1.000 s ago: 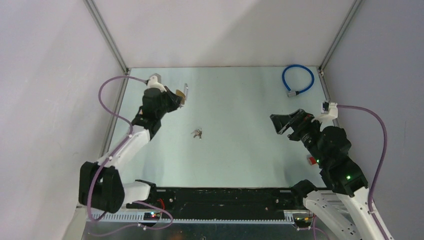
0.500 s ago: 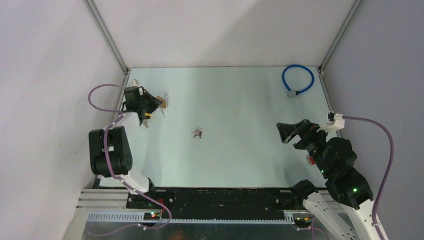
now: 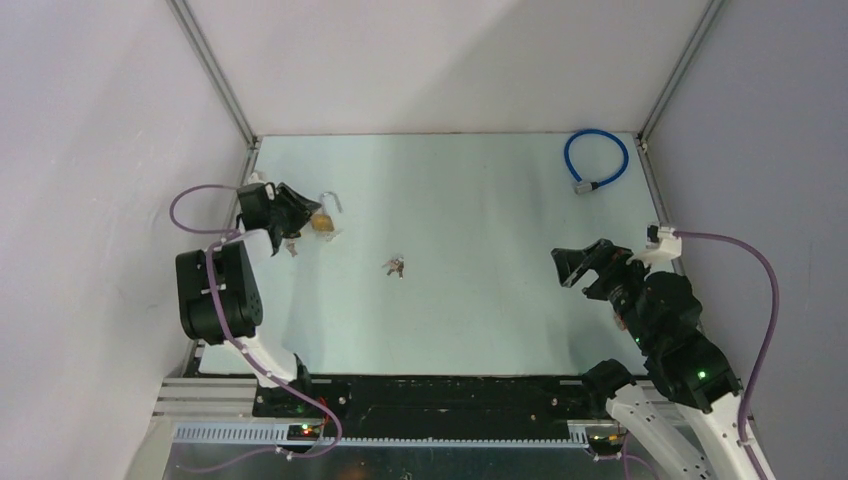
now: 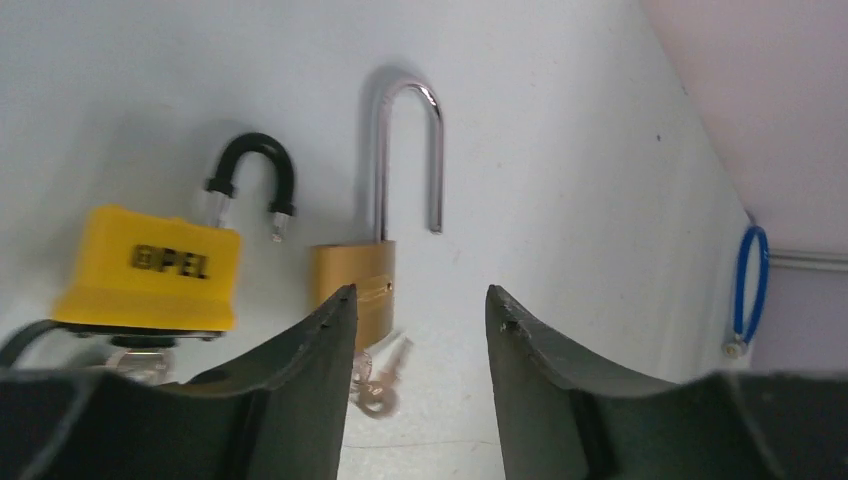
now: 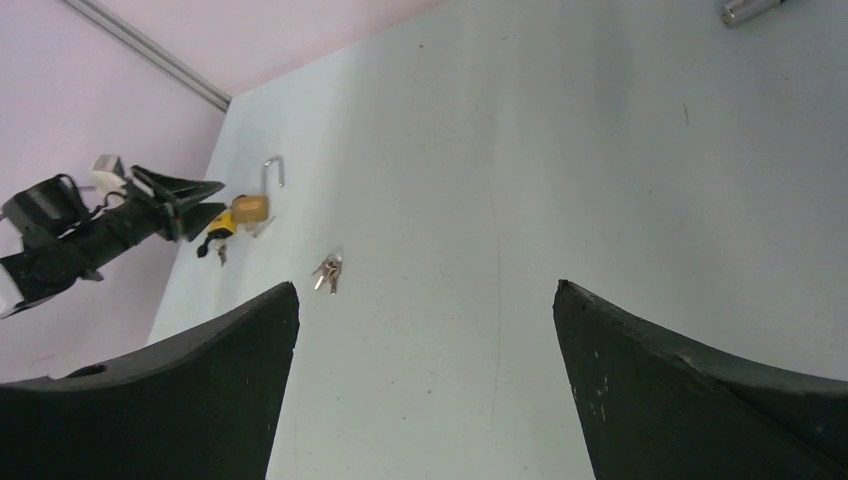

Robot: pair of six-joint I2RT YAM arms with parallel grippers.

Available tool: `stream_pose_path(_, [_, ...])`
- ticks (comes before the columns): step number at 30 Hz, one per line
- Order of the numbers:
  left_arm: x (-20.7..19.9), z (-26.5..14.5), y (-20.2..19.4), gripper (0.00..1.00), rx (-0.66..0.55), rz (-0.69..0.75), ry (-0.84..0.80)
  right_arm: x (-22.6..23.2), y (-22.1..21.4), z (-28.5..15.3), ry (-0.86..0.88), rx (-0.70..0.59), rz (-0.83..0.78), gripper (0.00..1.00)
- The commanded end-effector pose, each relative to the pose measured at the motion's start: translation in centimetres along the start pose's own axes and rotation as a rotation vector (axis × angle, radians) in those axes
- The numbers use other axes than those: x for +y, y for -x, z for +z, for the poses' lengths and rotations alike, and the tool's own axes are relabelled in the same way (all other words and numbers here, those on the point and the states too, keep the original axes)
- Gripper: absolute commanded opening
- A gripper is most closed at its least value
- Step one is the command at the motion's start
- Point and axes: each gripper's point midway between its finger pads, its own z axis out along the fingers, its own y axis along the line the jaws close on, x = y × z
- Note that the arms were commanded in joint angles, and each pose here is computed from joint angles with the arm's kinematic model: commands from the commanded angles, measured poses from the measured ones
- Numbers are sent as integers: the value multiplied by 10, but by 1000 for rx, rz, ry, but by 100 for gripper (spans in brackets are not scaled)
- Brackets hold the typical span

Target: Unlock with the key

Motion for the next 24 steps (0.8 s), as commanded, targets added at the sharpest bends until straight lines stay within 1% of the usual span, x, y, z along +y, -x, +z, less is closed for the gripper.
stream_pose_path(1, [6,-14,31,56,-103,-16,9,-7,-1,15,-52,12,-39,99])
stream_pose_path(2, [6,-18,35,61,-117,-10,16,-8,-4,20,-65,26,-44,99])
stream_pose_path(6, [-2,-36,49,72,-153,27,44,-10,-3,39,-107,35,-71,99])
stream_pose_path(10, [-3,-60,55,77,-151,82,173,-19,1,63,-200,55,-110,100])
stream_pose_path(12, [-12,-72,54,80,-138,146,229,-29,3,78,-269,79,-114,99])
stream_pose_path(14, [-31,-90,52,83,-135,247,272,-58,-3,102,-394,149,-96,99])
stream_pose_path(15, [-45,-97,49,85,-151,326,284,-59,3,108,-406,157,-80,99])
stream_pose_path(16, [-55,-105,48,86,-145,367,296,-82,-6,120,-487,209,-64,99])
stream_pose_path(17, [-72,-111,41,88,-153,446,290,-86,2,127,-506,208,-51,99])
stream_pose_path(18, [-88,-116,31,89,-138,491,272,-109,-6,137,-586,254,-33,99])
stream_pose_path(19, [-95,-126,32,90,-154,524,267,-116,2,145,-615,247,-25,99])
stream_pose_path(20, [-108,-136,27,93,-159,556,247,-139,-3,155,-683,278,-5,99])
stream_pose_path(21, [-112,-141,25,96,-161,587,242,-145,5,164,-704,266,13,99])
stream_pose_path(22, [-119,-151,20,97,-166,615,232,-167,-2,174,-759,301,31,99])
stream_pose_path(23, [-121,-156,17,98,-167,646,229,-170,9,185,-765,283,52,99])
stream_pose_path(24, [-123,-167,14,98,-185,667,226,-194,1,195,-818,316,75,99])
